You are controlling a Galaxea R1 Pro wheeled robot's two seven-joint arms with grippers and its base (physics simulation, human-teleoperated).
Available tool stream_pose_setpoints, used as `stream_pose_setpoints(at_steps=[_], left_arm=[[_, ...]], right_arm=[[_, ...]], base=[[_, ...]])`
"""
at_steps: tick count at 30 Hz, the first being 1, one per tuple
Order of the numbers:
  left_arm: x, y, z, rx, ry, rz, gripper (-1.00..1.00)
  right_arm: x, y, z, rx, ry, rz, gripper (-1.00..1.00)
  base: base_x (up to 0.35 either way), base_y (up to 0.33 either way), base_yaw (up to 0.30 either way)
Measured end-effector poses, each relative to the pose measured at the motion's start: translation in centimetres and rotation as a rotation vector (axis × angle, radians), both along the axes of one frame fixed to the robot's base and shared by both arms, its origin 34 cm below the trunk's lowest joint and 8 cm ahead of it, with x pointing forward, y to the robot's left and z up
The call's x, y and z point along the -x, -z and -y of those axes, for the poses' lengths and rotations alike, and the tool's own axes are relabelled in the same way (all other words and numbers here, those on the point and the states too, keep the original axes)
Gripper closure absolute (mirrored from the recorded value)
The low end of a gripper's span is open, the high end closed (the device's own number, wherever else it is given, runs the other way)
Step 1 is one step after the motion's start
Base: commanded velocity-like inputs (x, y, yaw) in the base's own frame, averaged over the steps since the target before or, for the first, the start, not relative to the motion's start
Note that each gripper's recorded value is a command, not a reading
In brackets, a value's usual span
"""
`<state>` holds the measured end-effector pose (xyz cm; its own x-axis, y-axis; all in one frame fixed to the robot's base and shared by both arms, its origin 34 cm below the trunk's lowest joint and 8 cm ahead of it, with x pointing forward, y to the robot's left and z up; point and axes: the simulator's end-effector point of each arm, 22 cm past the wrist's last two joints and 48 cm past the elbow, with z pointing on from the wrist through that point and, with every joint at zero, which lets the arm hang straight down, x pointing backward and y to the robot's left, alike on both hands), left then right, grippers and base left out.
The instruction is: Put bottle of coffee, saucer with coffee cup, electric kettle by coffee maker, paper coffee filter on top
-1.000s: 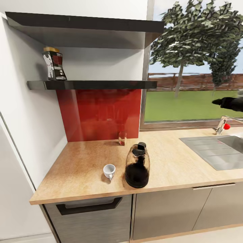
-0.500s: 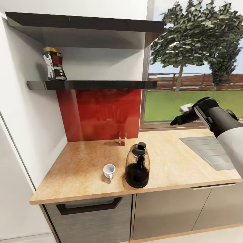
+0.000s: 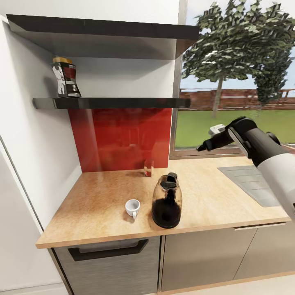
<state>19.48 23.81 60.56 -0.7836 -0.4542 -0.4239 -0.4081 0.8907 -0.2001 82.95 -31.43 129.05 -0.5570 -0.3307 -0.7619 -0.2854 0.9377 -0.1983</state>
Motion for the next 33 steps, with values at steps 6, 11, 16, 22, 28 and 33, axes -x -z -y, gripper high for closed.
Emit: stream_pose_setpoints(at_steps=[6, 11, 16, 22, 28, 33], left_arm=[[0.1, 0.0, 0.0, 0.0, -0.001, -0.003, -1.0], [2.4, 0.5, -2.7, -0.022, -0.126, -0.054, -1.0], [2.6, 0.5, -2.6, -0.02, -0.124, -0.06, -1.0], [2.6, 0.5, -2.4, -0.017, -0.12, -0.061, -1.0], [2.7, 0.5, -2.3, -0.016, -0.117, -0.064, -1.0], [2.6, 0.5, -2.3, -0.016, -0.113, -0.063, -1.0]], right_arm=[[0.1, -0.7, -3.8, -0.1, -0.066, 0.003, -1.0], [0.7, -4.1, -15.5, -0.183, -0.239, 0.068, -1.0], [-0.2, -0.4, -17.2, -0.136, -0.192, -0.005, -1.0], [-0.6, 2.7, -15.7, -0.181, -0.137, -0.088, -1.0], [-0.7, 4.3, -14.9, -0.194, -0.11, -0.125, -1.0], [-1.1, 6.4, -12.4, -0.266, -0.021, -0.177, -1.0]], base=[[0.0, 0.0, 0.014], [0.0, 0.0, 0.206], [0.0, 0.0, 0.278], [0.0, 0.0, 0.278], [0.0, 0.0, 0.253], [0.0, 0.0, 0.059]])
